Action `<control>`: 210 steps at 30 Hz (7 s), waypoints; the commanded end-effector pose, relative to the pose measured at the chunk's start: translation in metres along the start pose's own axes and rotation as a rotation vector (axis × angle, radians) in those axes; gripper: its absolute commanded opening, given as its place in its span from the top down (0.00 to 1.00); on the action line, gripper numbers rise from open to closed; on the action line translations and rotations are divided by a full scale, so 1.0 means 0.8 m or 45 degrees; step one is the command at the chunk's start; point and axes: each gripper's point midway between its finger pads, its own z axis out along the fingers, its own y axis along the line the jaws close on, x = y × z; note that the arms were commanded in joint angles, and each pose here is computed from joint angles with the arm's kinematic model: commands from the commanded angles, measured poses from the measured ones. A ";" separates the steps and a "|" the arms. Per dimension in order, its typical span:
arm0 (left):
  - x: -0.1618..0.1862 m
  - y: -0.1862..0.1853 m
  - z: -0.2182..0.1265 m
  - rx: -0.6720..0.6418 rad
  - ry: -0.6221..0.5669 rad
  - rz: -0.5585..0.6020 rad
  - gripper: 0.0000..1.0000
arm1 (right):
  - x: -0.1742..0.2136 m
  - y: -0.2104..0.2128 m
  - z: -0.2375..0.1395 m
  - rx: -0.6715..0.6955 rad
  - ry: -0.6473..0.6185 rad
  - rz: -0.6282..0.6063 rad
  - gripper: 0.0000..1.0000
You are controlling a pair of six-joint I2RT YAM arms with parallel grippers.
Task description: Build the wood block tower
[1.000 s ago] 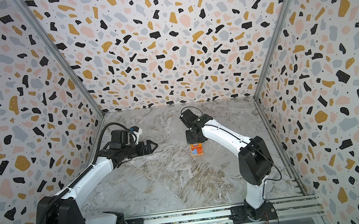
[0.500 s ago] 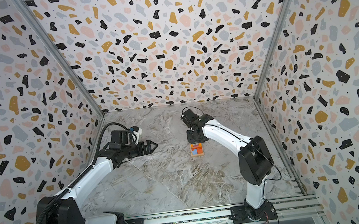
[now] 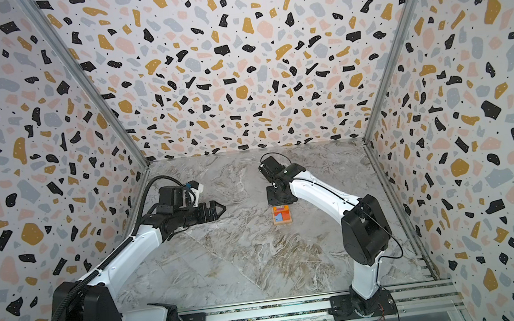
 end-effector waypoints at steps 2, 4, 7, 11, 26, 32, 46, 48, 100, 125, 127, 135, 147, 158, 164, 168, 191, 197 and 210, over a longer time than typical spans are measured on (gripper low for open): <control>0.000 -0.002 -0.004 0.014 -0.015 0.007 0.00 | -0.005 0.003 -0.012 -0.013 -0.024 0.013 0.69; 0.000 -0.001 -0.003 0.013 -0.016 0.007 0.00 | -0.006 0.002 -0.011 -0.006 -0.027 0.015 0.69; 0.000 -0.001 -0.003 0.014 -0.016 0.007 0.00 | -0.005 0.001 -0.009 -0.003 -0.022 0.012 0.69; 0.000 -0.001 -0.004 0.014 -0.016 0.008 0.00 | -0.004 0.002 -0.007 -0.003 -0.019 0.009 0.69; 0.000 -0.001 -0.003 0.014 -0.014 0.007 0.00 | -0.001 0.001 0.002 0.005 -0.002 0.005 0.69; 0.000 -0.001 -0.002 0.013 -0.011 0.006 0.00 | -0.001 0.002 0.003 0.006 -0.001 0.002 0.69; 0.000 0.000 -0.002 0.010 -0.012 0.005 0.00 | 0.001 -0.001 0.006 0.019 0.006 0.002 0.68; 0.000 0.000 -0.002 0.009 -0.011 0.003 0.00 | 0.001 -0.002 0.006 0.022 0.005 0.003 0.68; 0.000 0.000 -0.002 0.011 -0.013 0.005 0.00 | 0.002 -0.005 0.005 0.031 -0.005 -0.005 0.59; -0.006 0.003 -0.005 -0.020 -0.043 0.020 0.00 | -0.046 0.007 -0.069 -0.048 -0.269 -0.134 0.01; -0.011 0.004 -0.007 -0.035 -0.067 0.027 0.00 | -0.055 0.002 -0.080 -0.040 -0.340 -0.155 0.01; -0.038 0.023 -0.028 -0.183 -0.271 0.053 0.00 | -0.094 -0.056 -0.106 0.011 -0.550 -0.128 0.00; -0.101 0.054 -0.065 -0.441 -0.650 0.171 0.00 | -0.085 -0.206 -0.134 0.135 -1.053 -0.025 0.00; -0.098 0.133 -0.076 -0.842 -0.827 0.384 0.00 | -0.040 -0.232 -0.118 0.102 -1.363 -0.011 0.01; -0.066 0.160 -0.073 -0.872 -0.901 0.451 0.00 | -0.016 -0.268 -0.087 0.265 -1.359 0.048 0.00; -0.049 0.170 -0.079 -0.910 -0.963 0.441 0.00 | -0.005 -0.293 -0.073 0.320 -1.364 0.081 0.01; -0.027 0.207 -0.103 -1.040 -1.120 0.278 0.00 | 0.028 -0.288 -0.047 0.364 -1.532 -0.054 0.01; -0.021 0.218 -0.121 -1.109 -1.184 0.184 0.00 | 0.003 -0.296 -0.010 0.309 -1.341 -0.037 0.01; -0.022 0.215 -0.118 -1.127 -1.163 0.201 0.00 | 0.007 -0.304 -0.015 0.365 -1.359 0.008 0.01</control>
